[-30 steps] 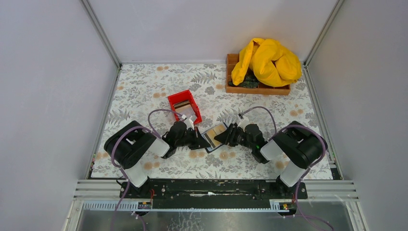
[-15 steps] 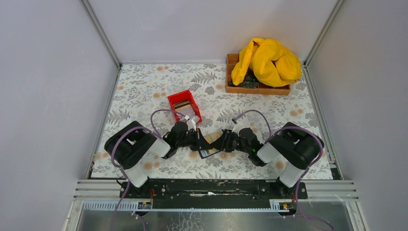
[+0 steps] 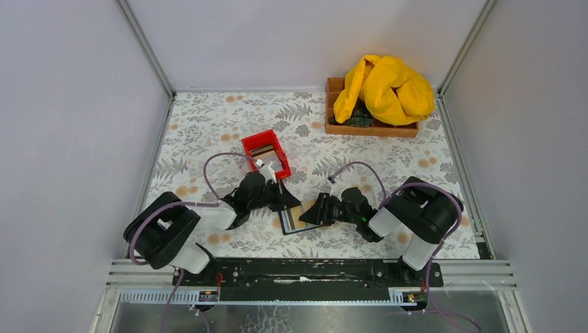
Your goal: Take the credit cards out of the card holder
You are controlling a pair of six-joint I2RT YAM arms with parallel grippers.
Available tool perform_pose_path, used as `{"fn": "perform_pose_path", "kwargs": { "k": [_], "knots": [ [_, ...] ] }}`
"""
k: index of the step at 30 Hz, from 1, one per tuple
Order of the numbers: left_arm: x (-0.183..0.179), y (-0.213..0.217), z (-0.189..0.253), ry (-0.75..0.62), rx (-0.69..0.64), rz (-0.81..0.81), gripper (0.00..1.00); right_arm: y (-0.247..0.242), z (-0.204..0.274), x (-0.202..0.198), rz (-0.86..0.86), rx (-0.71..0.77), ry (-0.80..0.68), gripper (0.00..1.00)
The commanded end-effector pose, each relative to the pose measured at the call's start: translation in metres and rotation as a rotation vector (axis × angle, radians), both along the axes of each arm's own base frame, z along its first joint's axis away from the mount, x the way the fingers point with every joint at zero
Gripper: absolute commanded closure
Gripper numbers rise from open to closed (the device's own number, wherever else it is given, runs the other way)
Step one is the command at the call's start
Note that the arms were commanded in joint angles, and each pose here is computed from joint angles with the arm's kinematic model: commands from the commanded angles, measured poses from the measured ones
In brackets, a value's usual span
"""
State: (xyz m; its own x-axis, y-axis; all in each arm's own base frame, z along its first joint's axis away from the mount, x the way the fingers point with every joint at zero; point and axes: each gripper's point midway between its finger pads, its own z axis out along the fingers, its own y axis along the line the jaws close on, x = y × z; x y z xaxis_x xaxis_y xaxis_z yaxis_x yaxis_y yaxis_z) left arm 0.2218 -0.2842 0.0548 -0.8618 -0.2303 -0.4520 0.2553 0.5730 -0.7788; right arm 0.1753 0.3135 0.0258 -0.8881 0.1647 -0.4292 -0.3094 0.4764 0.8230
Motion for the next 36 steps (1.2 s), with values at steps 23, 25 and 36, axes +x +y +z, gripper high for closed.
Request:
{"fn": "perform_pose_path", "kwargs": {
  "k": [23,25,36],
  "knots": [
    [-0.045,0.059,-0.049,0.084,0.191,0.145,1.00,0.007,0.014,0.002,0.025,0.057,-0.010,0.60],
    [-0.045,0.058,-0.053,0.093,0.201,0.141,1.00,0.007,0.015,0.001,0.028,0.058,-0.012,0.60],
    [-0.043,0.056,-0.064,0.114,0.229,0.131,1.00,0.007,0.028,0.000,0.030,0.085,-0.033,0.60]
  ]
}}
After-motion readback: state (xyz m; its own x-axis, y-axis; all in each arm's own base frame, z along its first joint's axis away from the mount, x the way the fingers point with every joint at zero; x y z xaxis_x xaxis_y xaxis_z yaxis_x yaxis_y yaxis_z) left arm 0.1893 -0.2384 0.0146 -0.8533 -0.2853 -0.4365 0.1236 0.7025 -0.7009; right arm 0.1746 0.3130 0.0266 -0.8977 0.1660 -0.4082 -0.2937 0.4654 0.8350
